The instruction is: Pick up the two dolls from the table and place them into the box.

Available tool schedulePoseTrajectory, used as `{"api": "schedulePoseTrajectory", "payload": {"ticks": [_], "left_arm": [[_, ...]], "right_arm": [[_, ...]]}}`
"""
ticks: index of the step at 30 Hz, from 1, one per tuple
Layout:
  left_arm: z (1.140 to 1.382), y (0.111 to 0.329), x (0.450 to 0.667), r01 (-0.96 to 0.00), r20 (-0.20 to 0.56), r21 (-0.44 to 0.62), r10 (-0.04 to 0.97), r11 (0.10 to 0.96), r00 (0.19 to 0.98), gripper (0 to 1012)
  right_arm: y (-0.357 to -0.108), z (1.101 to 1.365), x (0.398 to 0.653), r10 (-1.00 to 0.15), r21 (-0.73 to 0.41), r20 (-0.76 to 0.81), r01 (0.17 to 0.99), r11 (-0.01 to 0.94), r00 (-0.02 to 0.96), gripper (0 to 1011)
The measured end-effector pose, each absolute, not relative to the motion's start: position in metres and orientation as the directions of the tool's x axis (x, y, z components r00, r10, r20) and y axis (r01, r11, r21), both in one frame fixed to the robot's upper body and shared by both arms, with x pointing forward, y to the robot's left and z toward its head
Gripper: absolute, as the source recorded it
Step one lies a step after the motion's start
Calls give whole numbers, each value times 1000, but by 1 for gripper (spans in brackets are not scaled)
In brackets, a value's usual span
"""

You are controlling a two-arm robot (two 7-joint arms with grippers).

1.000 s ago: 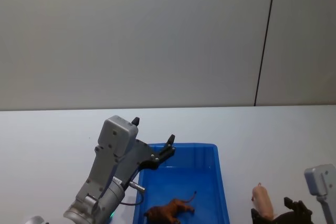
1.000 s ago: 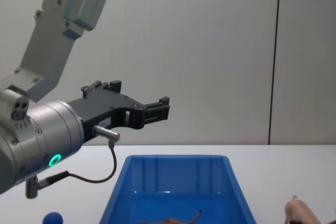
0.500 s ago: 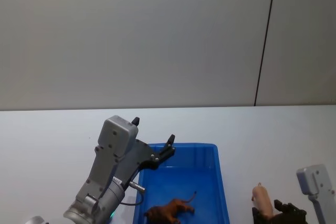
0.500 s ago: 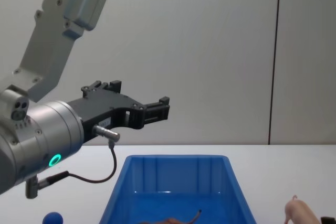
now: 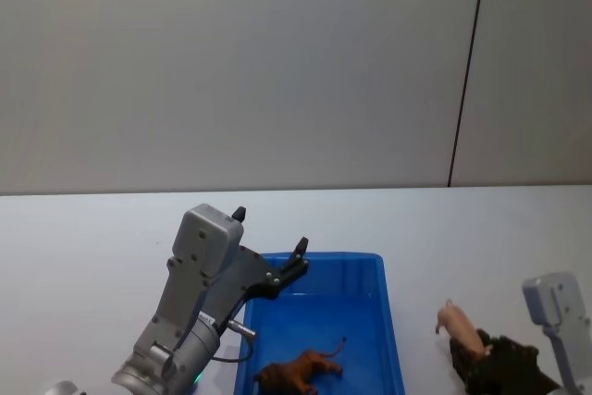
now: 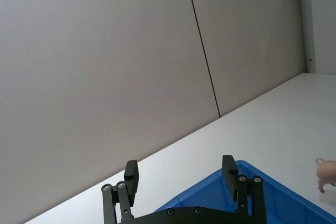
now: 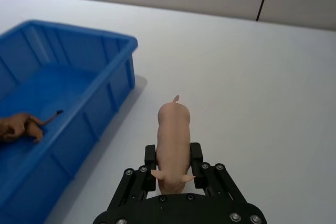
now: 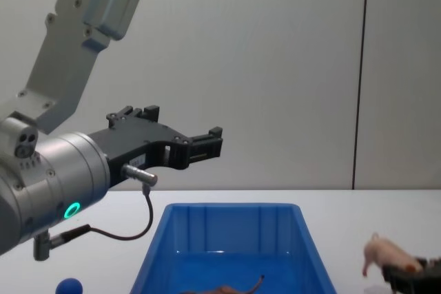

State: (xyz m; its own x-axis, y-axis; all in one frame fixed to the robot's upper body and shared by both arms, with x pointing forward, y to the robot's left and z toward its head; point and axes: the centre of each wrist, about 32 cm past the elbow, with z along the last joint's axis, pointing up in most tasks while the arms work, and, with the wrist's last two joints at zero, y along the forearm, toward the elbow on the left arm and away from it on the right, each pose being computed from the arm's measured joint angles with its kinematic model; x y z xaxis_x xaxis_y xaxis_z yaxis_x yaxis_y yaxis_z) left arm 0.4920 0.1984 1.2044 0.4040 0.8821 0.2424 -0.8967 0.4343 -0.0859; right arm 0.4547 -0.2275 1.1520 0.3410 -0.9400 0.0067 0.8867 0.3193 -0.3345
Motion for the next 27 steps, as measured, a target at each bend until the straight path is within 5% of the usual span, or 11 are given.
{"api": "schedulePoseTrajectory", "payload": {"ticks": [25, 27], "left_arm": [[1204, 198, 492, -897, 242, -86, 882, 434, 404, 1001], [1204, 198, 492, -897, 242, -86, 882, 434, 404, 1001]], "right_arm": [[-197, 1215, 486, -838, -148, -12, 828, 541, 546, 364], [-190, 1217, 490, -823, -156, -22, 812, 563, 567, 428]]}}
